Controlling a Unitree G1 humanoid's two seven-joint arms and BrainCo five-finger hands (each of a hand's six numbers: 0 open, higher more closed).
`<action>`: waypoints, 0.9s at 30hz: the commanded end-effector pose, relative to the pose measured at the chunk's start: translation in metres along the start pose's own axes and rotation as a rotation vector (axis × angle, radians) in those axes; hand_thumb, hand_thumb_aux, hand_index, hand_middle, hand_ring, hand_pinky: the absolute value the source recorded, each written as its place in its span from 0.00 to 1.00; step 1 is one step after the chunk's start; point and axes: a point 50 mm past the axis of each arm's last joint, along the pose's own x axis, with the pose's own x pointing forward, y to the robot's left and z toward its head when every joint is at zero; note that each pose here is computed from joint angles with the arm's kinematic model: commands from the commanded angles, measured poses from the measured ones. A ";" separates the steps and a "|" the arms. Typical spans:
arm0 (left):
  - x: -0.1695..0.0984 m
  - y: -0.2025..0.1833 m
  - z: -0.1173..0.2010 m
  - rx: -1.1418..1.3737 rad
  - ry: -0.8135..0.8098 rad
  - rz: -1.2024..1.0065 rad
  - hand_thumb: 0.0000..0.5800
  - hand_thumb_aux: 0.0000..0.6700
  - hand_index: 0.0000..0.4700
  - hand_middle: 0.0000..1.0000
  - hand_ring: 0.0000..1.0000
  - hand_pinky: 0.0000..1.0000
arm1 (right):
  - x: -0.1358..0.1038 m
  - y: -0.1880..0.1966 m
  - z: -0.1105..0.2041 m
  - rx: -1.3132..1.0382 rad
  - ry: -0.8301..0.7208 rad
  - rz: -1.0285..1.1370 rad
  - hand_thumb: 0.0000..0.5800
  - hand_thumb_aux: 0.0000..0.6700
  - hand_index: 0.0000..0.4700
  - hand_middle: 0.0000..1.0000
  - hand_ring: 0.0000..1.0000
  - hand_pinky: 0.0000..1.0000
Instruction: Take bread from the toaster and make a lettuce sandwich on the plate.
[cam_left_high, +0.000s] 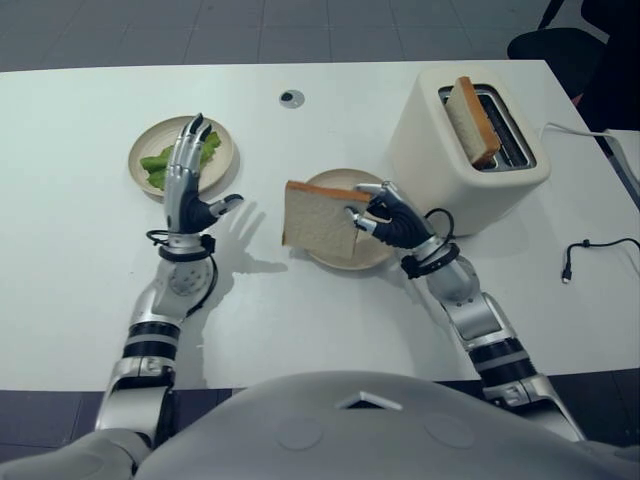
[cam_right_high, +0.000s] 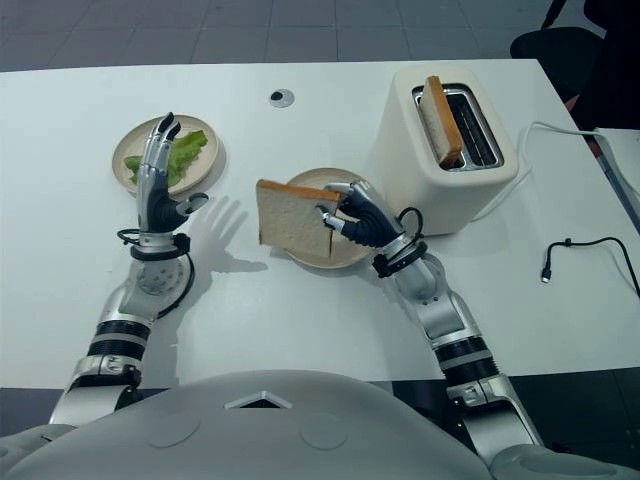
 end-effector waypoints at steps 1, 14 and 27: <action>0.005 0.008 -0.025 0.168 0.041 -0.089 0.00 0.00 0.00 0.00 0.00 0.00 | -0.003 0.024 0.012 0.092 -0.068 0.176 1.00 1.00 1.00 1.00 1.00 1.00; 0.009 0.008 -0.048 0.247 0.105 -0.122 0.00 0.00 0.00 0.00 0.00 0.00 | 0.017 -0.002 0.027 0.173 -0.166 -0.043 1.00 1.00 1.00 1.00 1.00 1.00; 0.033 0.004 -0.088 0.516 0.278 -0.351 0.00 0.00 0.00 0.00 0.00 0.00 | 0.001 0.032 -0.018 -0.034 0.106 0.107 1.00 1.00 1.00 1.00 1.00 1.00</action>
